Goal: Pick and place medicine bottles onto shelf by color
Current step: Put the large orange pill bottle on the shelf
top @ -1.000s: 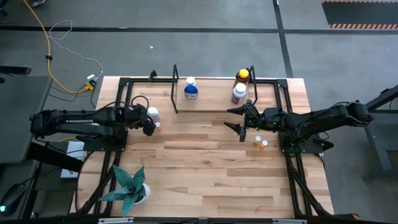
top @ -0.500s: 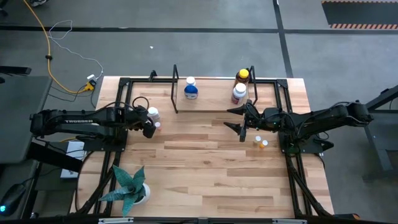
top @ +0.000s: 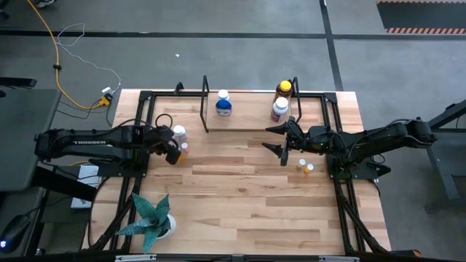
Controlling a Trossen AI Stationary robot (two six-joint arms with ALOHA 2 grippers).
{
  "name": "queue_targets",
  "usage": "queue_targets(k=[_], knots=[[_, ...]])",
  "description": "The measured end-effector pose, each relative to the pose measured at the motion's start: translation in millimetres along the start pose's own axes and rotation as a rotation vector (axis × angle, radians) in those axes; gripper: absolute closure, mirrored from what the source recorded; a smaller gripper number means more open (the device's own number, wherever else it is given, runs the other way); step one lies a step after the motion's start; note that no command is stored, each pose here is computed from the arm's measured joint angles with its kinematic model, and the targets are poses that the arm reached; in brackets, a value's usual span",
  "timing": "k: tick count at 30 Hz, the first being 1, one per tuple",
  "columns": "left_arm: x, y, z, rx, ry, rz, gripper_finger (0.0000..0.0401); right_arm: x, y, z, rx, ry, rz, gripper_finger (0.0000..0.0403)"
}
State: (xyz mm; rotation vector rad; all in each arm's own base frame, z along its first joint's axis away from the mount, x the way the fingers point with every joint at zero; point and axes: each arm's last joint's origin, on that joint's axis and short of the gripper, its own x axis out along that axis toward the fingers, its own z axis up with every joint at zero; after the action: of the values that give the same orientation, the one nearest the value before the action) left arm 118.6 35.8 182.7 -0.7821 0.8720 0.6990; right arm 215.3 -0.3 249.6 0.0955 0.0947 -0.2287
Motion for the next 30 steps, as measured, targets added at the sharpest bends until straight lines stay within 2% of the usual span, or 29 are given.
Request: queue_targets(k=[4, 10, 13, 17, 20, 26, 30], knots=[[-1, -11, 1, 0.042, -0.025, -0.101, 0.0191, 0, 0, 0, 0.0, 0.0, 0.0, 0.0112], [-6, -36, 11, 0.126, -0.169, -0.324, 0.0191, 0, 0, 0, 0.0, 0.0, 0.0, 0.0112], [-8, -48, 15, 0.167, -0.199, -0.385, 0.0191, 0, 0, 0, 0.0, 0.0, 0.0, 0.0112], [-15, -70, 32, 0.23, -0.211, -0.374, 0.0191, 0, 0, 0, 0.0, 0.0, 0.0, 0.0112], [-22, -94, 55, 0.307, -0.248, -0.352, 0.0191, 0, 0, 0, 0.0, 0.0, 0.0, 0.0112], [-24, -133, 112, 0.477, -0.262, -0.153, 0.0191, 0, 0, 0, -0.006, -0.001, 0.0, 0.0112], [-13, -148, 152, 0.547, -0.195, -0.087, 0.0191, 0, 0, 0, -0.008, -0.001, 0.0, 0.0112]])
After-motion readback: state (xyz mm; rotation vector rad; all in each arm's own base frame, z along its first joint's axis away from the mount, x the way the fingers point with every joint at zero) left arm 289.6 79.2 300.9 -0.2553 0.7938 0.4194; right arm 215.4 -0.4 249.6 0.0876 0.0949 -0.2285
